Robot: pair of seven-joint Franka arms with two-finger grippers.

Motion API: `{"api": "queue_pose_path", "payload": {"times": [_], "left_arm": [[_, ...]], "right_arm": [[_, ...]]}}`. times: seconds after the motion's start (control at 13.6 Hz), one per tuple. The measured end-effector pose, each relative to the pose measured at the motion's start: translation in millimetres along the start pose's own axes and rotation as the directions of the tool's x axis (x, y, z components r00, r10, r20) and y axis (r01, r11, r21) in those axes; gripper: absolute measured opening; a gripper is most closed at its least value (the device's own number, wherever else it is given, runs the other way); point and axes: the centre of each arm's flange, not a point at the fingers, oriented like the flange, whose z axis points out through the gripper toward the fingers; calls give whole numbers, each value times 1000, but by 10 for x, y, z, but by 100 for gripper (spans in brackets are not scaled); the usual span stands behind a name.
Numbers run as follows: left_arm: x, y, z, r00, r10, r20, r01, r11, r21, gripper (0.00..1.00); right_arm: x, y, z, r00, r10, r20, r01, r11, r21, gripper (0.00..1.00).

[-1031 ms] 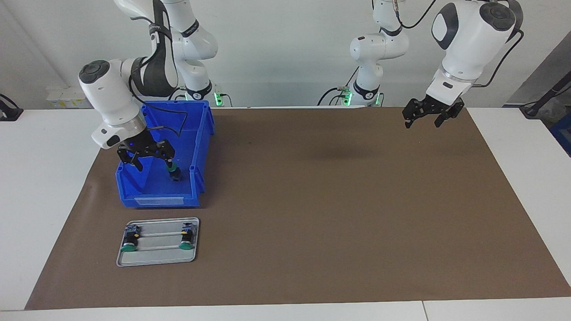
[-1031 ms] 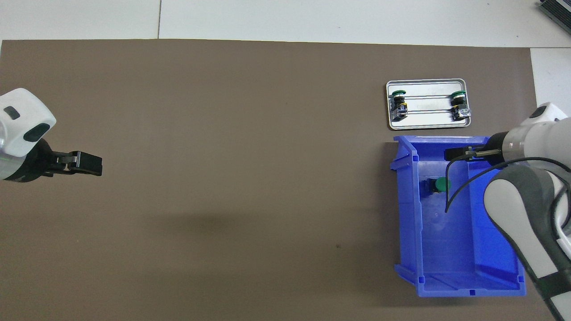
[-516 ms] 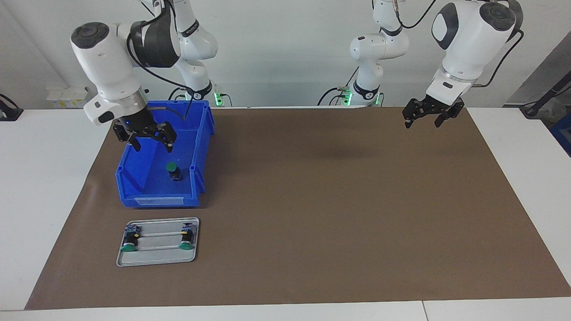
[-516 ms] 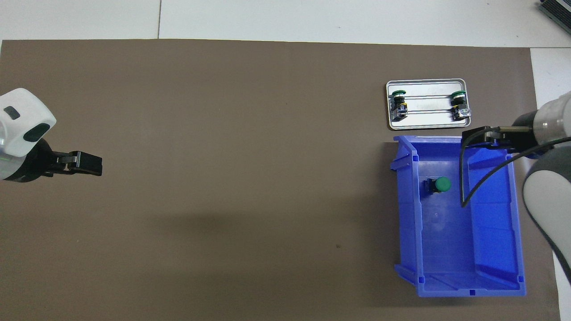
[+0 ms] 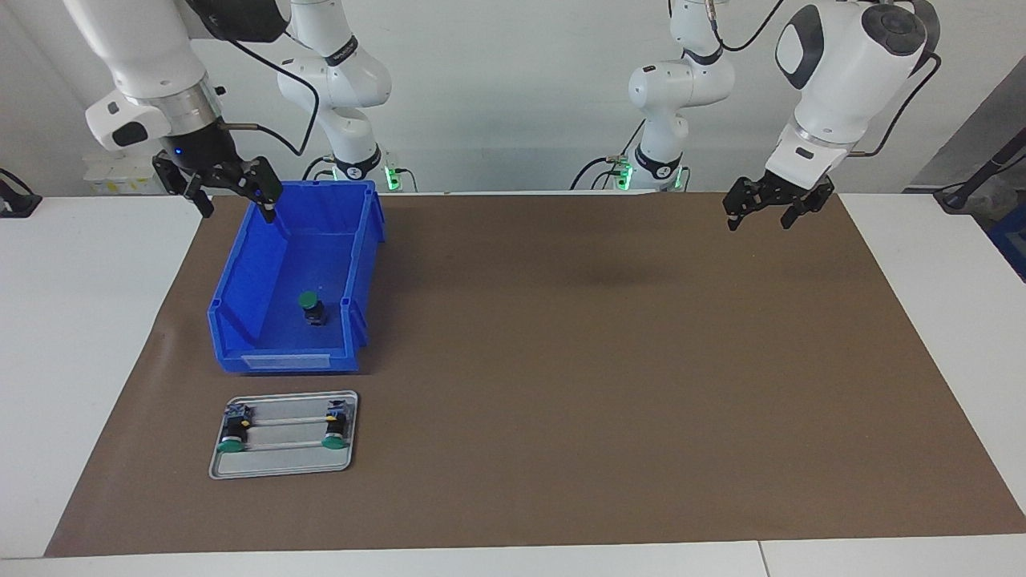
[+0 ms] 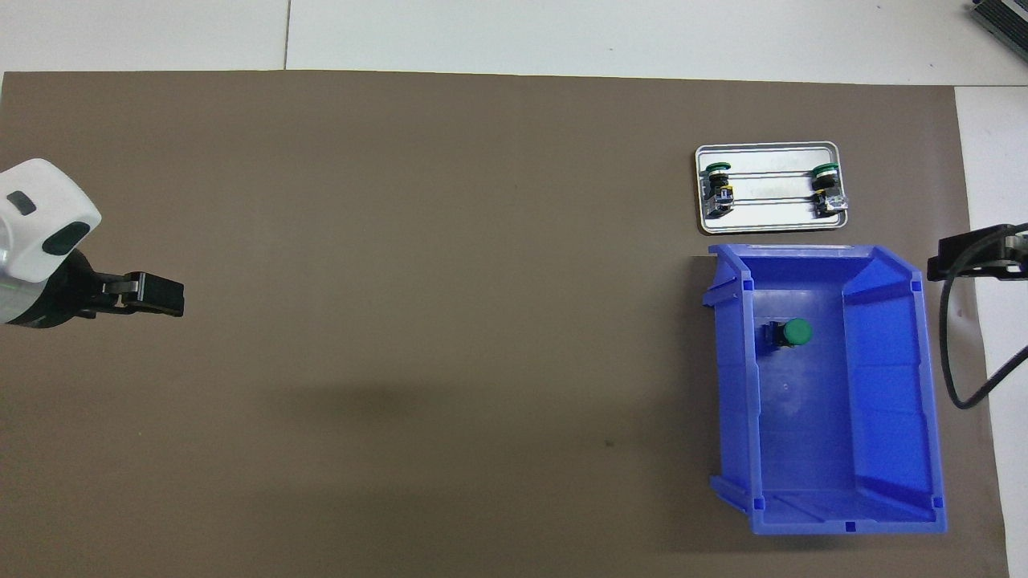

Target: Place and press button with both arms

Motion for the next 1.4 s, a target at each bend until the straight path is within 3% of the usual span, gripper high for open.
{"api": "queue_pose_path", "payload": {"times": [1.4], "left_arm": [[0,0,0,1000,0,0,0,1000,0,99]], "right_arm": [[21,-26,138,999,-14,40,14,1000,0,100]]}}
